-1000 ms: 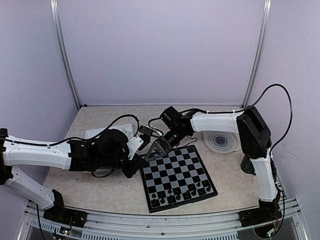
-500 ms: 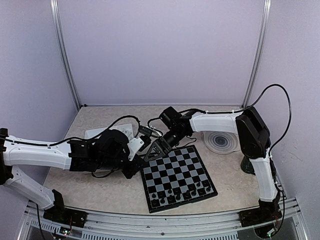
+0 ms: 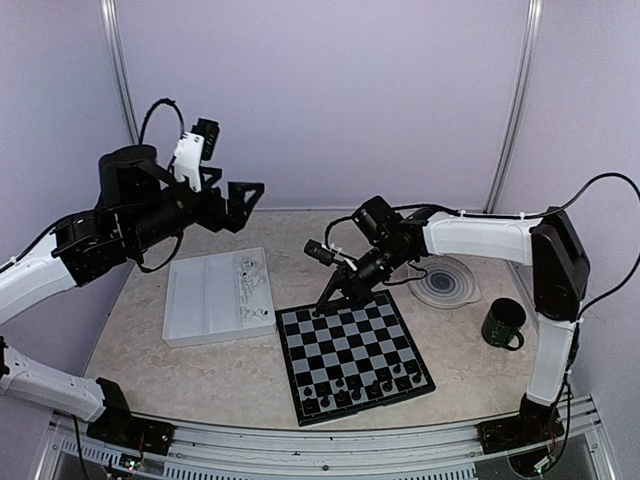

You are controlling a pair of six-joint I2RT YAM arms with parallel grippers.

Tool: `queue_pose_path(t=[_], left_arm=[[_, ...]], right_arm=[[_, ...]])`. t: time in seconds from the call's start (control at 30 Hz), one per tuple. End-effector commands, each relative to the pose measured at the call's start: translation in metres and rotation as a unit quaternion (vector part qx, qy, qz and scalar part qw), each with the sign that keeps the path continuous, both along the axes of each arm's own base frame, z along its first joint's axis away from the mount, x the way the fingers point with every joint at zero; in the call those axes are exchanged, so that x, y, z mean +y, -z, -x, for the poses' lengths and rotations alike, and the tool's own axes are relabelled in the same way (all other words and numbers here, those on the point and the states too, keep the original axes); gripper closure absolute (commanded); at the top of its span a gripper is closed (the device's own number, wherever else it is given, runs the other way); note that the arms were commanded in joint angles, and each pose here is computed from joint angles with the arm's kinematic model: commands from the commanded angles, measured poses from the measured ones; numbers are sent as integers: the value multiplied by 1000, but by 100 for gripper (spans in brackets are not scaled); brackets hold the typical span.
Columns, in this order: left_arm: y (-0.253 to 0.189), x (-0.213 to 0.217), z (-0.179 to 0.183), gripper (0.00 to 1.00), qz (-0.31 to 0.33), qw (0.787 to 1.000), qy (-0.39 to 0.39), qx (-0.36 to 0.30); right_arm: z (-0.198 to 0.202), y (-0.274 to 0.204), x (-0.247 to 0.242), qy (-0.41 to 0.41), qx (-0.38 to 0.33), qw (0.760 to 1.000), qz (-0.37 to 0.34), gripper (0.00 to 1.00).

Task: Set up the chess pieces on the board
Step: Place the pawn at e7.

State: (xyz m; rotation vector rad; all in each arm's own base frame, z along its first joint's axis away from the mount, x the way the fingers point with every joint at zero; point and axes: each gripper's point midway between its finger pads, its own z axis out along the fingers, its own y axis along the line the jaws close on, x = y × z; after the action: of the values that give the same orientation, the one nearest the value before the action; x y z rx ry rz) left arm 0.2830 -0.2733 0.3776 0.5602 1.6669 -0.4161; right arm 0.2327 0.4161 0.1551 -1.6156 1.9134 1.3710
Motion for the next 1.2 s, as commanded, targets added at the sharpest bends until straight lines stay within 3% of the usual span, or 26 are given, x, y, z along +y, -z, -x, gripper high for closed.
queue_pose_path(t=[0.0, 0.07, 0.23, 0.3, 0.4, 0.6, 1.17], left_arm=[[-39, 45, -39, 1, 91, 985, -127, -77], [-38, 38, -47, 1, 65, 987, -115, -97], [31, 23, -81, 2, -22, 988, -146, -53], [53, 17, -76, 3, -14, 993, -110, -51], [49, 23, -61, 3, 17, 994, -80, -66], [47, 42, -57, 1, 16, 990, -116, -80], [56, 39, -60, 1, 7, 991, -116, -72]], right_arm=[[-11, -5, -25, 18, -154, 988, 22, 94], [-9, -5, -38, 19, -192, 981, 35, 94], [4, 8, -71, 8, -270, 959, 82, 93], [14, 14, -81, -4, -286, 954, 93, 93], [27, 28, -90, -19, -305, 946, 106, 93], [49, 56, -94, -49, -289, 949, 118, 92], [85, 97, -93, -119, -237, 953, 145, 90]])
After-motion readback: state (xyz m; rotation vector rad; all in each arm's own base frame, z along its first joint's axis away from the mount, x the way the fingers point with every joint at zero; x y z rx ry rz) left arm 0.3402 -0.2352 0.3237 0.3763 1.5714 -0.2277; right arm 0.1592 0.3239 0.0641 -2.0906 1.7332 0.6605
